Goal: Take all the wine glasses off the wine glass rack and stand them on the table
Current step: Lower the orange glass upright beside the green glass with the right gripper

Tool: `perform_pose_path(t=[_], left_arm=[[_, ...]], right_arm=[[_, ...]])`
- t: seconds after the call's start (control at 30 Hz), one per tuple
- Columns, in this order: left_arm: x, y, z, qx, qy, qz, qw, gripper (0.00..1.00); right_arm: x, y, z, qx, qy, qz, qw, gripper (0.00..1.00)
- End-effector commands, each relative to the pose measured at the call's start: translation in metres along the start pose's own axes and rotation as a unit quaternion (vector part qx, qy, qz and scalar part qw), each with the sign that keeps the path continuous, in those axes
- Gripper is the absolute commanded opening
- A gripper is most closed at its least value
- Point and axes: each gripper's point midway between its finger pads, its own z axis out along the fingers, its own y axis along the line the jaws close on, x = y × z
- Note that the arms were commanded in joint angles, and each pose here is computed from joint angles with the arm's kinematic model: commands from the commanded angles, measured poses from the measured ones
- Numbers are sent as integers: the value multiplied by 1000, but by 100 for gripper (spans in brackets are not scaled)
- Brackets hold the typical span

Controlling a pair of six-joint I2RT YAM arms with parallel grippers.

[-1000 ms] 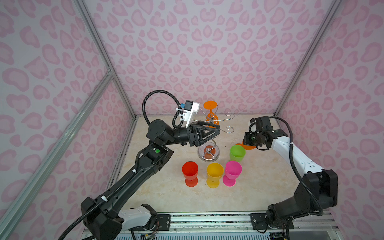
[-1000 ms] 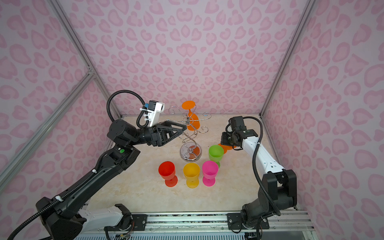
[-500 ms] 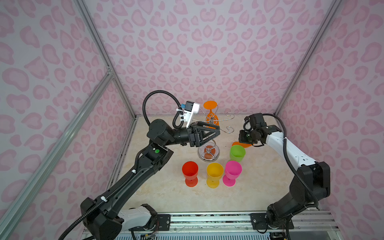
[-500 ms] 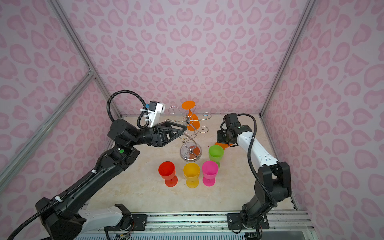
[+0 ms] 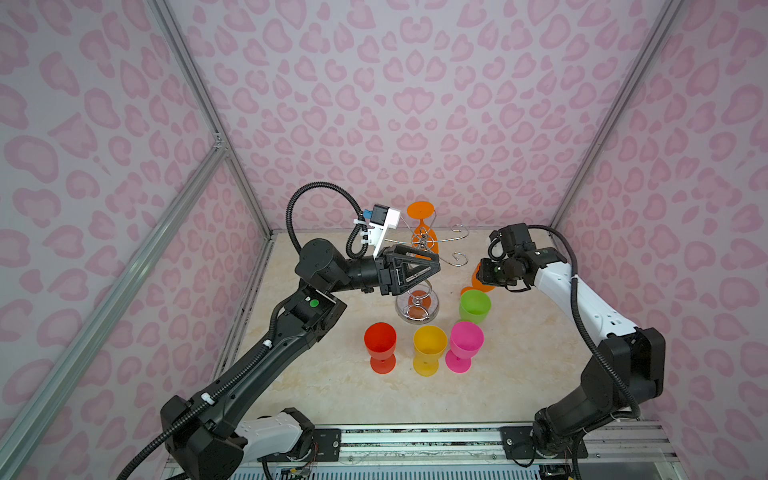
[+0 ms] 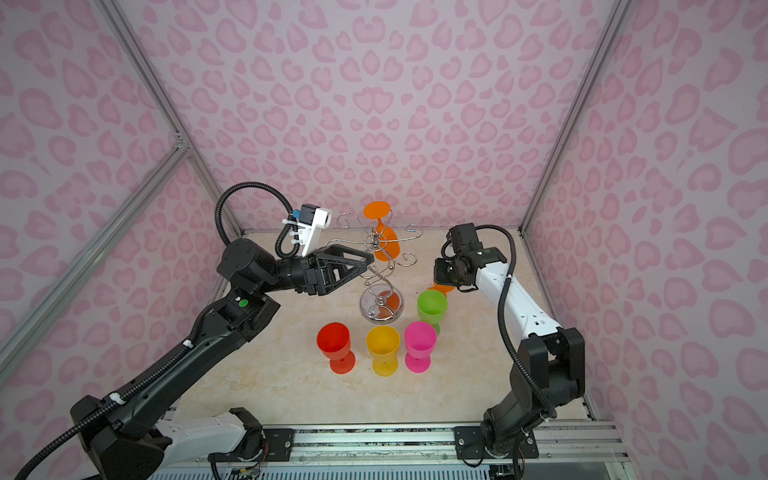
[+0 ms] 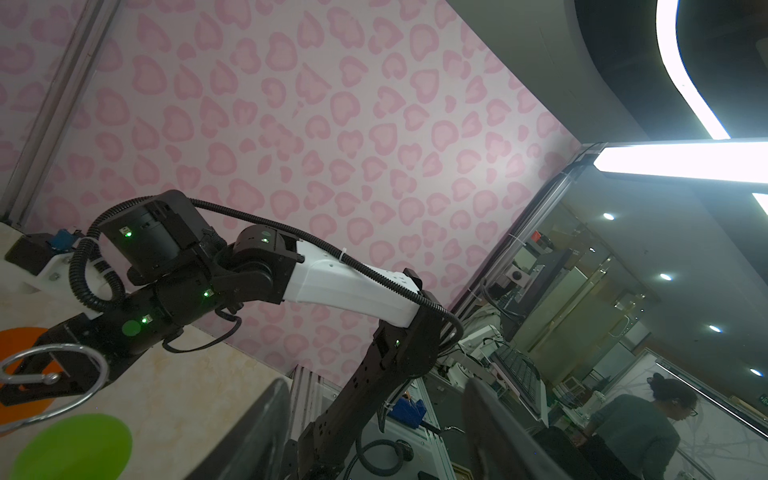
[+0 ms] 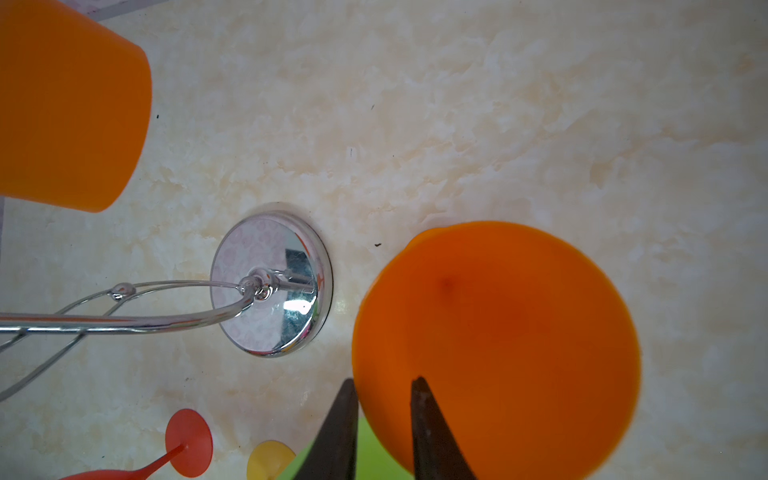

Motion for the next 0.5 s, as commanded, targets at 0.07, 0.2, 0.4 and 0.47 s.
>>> perform_pose_path(t=[0.07, 0.2, 0.4, 0.47], left_arm=[[0, -5, -2, 6, 0, 17, 1000, 68], [1, -4, -2, 4, -1, 15, 1000, 68], [-3, -6, -5, -4, -4, 22, 1000, 68], [-10, -5, -8, -15, -10, 27, 999, 68]], right_arm=[[-3, 2, -9, -1, -10, 1, 1000, 26], [-3, 4, -13, -6, -15, 2, 1000, 27], [-4, 6, -23, -11, -28, 1, 1000, 27], [-6, 7, -29, -14, -37, 0, 999, 27]])
